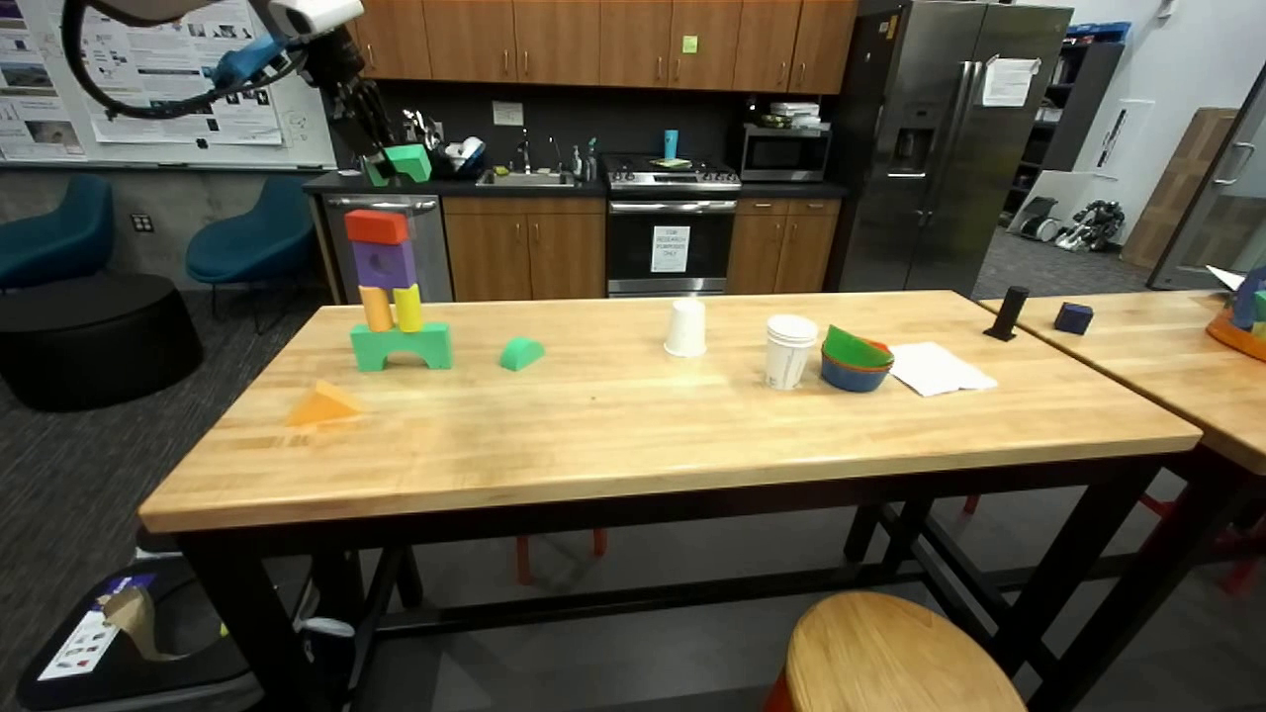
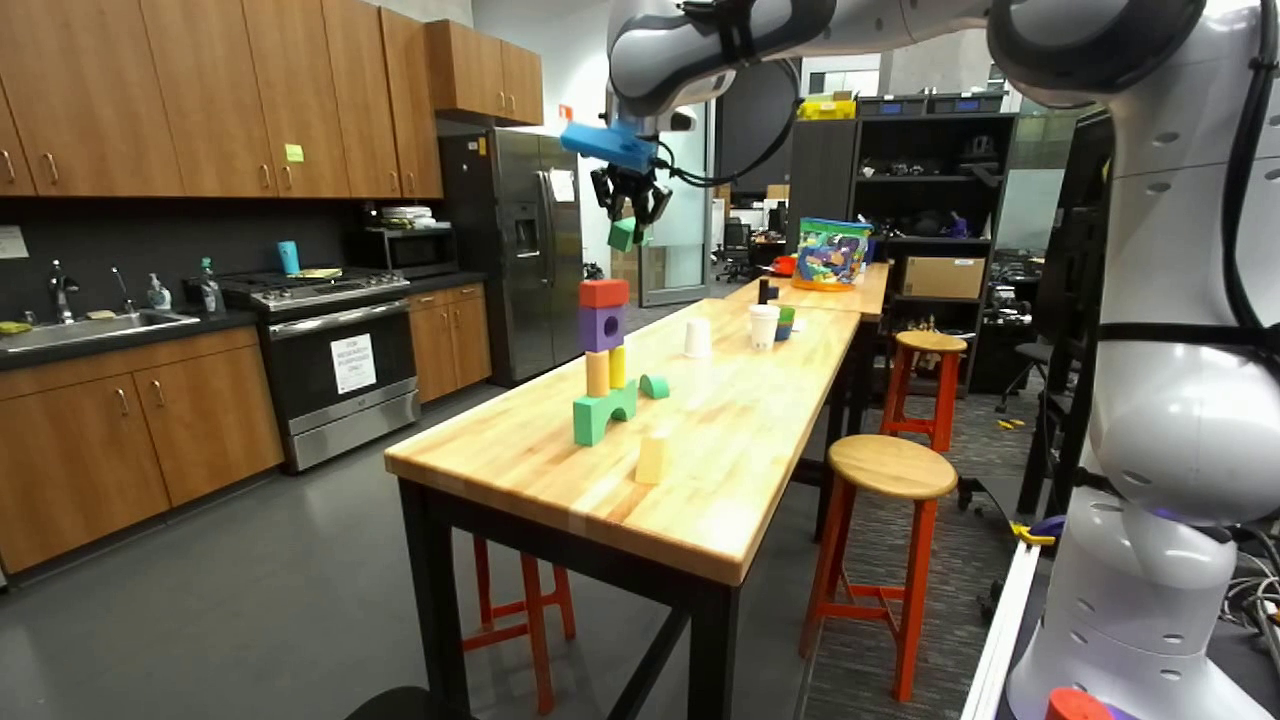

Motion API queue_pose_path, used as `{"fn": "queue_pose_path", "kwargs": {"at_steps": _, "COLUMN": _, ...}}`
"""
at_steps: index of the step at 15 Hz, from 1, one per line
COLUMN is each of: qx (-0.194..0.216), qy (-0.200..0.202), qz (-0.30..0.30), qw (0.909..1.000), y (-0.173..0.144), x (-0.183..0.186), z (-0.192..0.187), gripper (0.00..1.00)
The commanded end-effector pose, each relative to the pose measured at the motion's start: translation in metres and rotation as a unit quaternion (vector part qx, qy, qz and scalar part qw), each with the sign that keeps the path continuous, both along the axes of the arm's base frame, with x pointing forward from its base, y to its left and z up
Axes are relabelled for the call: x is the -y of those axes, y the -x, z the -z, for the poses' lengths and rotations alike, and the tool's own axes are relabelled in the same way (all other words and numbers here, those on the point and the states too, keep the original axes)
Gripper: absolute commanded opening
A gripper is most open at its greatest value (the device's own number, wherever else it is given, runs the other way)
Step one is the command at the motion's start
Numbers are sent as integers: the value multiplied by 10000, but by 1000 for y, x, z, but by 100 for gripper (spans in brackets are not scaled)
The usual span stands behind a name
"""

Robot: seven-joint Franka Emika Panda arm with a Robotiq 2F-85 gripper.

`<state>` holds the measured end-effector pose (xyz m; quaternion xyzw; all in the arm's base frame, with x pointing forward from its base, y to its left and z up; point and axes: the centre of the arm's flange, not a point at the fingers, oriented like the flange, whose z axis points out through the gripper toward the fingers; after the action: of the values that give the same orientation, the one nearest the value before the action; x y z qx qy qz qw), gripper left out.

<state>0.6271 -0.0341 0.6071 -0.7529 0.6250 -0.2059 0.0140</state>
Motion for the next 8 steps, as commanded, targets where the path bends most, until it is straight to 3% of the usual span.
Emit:
{"fn": "queue_pose_path", "kwargs": {"at_steps": 1, "qx": 58, "qy": -48, "qz": 77, "qw": 9999, "y": 1, "x": -2, "z": -1, "gripper": 16}}
{"fn": "queue_pose_path", "kwargs": {"at_steps": 8, "qx": 161, "qy": -306, "qz": 4, "qw": 9994, "y": -4, "x": -31, "z": -2, "gripper": 16}}
